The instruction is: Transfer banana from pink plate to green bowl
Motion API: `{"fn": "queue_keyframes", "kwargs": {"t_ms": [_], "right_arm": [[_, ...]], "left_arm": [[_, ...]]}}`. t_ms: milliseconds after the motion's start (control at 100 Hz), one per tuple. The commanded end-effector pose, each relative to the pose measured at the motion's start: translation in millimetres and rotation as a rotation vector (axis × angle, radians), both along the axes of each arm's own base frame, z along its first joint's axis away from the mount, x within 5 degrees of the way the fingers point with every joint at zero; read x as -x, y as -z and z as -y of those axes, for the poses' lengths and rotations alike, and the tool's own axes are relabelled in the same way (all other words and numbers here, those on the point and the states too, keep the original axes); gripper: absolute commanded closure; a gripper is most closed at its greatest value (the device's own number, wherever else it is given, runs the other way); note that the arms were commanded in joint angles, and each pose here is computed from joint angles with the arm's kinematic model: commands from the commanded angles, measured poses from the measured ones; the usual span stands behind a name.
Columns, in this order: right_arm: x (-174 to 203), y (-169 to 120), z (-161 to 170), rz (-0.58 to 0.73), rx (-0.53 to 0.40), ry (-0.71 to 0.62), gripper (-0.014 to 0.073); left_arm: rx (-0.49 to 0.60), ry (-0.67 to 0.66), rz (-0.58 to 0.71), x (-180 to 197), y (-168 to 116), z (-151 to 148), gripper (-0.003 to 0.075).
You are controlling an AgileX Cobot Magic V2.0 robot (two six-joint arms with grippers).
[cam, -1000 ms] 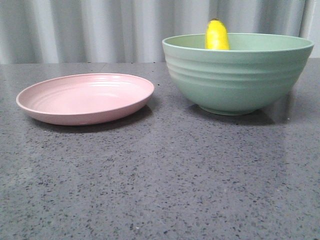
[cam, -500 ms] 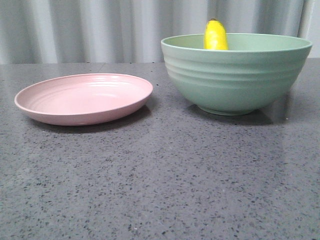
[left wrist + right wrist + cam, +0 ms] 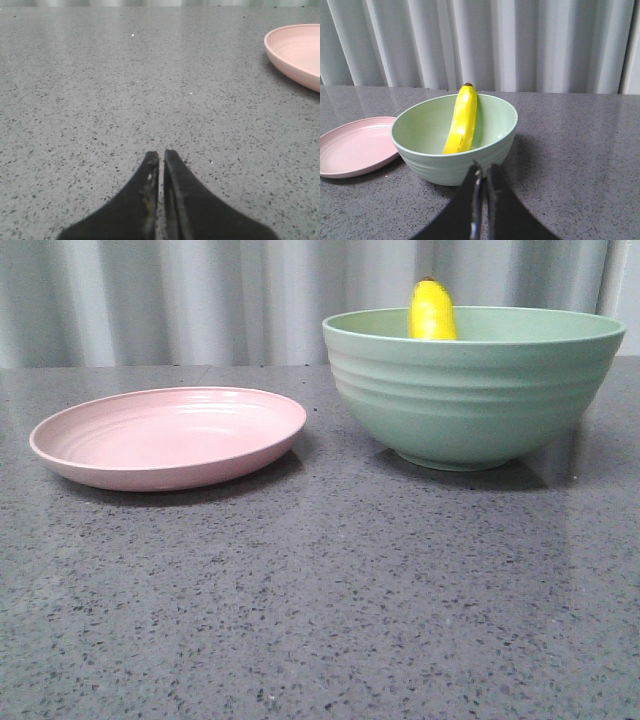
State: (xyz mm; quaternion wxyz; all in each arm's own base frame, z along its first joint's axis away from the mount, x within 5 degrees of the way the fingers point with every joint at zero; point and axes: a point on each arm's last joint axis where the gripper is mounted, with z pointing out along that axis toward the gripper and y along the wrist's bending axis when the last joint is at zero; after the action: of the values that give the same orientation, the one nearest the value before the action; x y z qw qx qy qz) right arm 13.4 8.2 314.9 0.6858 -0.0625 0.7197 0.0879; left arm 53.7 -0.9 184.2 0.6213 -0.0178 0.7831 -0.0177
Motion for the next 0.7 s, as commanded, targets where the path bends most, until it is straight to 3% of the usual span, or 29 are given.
{"fn": "queue_keyframes", "kwargs": {"t_ms": [0, 420, 550, 690], "right_arm": [[0.7, -13.6, 1.2, 0.087, 0.000, 0.013, 0.0675], [-1.8, -10.6, 1.2, 0.092, 0.002, 0.019, 0.0674], [-9.5, -3.5, 3.6, 0.257, -0.017, 0.086, 0.0675], [-20.7, 30.3, 7.5, 0.347, -0.017, 0.198, 0.0675]], "left_arm": [[0.016, 0.001, 0.044, 0.6, 3.9, 0.3, 0.0739], [0.016, 0.001, 0.044, 0.6, 3.9, 0.3, 0.0739], [0.016, 0.001, 0.044, 0.6, 3.9, 0.3, 0.0739], [0.016, 0.001, 0.044, 0.6, 3.9, 0.3, 0.0739]]}}
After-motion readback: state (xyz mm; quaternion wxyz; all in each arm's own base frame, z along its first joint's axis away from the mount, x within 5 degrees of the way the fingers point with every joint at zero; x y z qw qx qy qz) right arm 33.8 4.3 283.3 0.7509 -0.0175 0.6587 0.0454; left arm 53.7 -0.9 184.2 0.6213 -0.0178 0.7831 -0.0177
